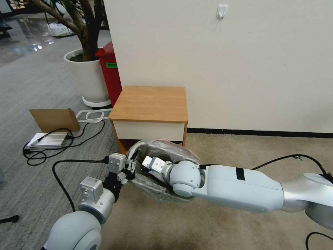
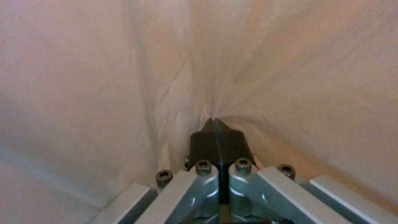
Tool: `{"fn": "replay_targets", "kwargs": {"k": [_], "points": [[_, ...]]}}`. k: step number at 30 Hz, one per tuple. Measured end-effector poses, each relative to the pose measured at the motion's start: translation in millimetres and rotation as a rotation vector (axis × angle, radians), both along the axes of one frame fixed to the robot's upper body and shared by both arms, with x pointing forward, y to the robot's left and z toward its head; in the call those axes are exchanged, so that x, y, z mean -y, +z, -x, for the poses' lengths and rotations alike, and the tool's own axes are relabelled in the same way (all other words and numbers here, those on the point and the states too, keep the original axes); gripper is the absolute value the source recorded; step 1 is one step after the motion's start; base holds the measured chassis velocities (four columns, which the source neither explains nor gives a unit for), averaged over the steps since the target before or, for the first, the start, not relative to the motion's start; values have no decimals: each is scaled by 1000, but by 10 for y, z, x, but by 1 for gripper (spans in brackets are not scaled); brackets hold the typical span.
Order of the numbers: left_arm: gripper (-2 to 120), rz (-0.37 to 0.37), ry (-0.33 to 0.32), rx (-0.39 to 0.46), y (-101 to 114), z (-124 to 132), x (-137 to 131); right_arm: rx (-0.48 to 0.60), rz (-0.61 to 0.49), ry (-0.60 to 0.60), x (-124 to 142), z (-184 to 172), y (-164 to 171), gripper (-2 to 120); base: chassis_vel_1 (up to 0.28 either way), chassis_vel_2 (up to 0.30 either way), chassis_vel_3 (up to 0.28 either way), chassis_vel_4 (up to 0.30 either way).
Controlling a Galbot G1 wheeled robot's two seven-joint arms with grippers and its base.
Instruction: Pick up the garbage bag from the table and place it over the trash can.
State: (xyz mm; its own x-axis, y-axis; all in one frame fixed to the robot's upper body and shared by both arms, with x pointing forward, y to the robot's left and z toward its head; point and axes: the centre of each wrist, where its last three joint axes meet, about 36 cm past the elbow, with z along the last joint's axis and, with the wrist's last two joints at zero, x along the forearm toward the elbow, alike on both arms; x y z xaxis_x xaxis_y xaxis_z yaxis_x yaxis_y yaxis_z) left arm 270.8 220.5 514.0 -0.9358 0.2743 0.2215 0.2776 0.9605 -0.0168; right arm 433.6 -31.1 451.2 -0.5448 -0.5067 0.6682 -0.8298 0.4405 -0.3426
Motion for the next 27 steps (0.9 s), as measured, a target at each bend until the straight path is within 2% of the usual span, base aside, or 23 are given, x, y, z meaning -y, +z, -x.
{"fn": "replay_targets", "kwargs": {"k": [9,17,18,20,27], "points": [[6,0,-3,1,4,-7,-26,-26,-17,-10,-16,-15,22,0,0,0,0,0],[6,60,44,-63,-133,-91,-85,-37,-94,-37,32,-33,295,0,0,0,0,0],[6,84,57,-79,-157,-123,-86,-55,-108,-39,45,-28,337,0,0,0,0,0],[6,114,78,-104,-200,-198,-90,-70,-115,-39,73,-12,361,0,0,0,0,0],[6,150,104,-148,-297,-327,-107,-86,-126,-49,146,11,380,0,0,0,0,0]]}}
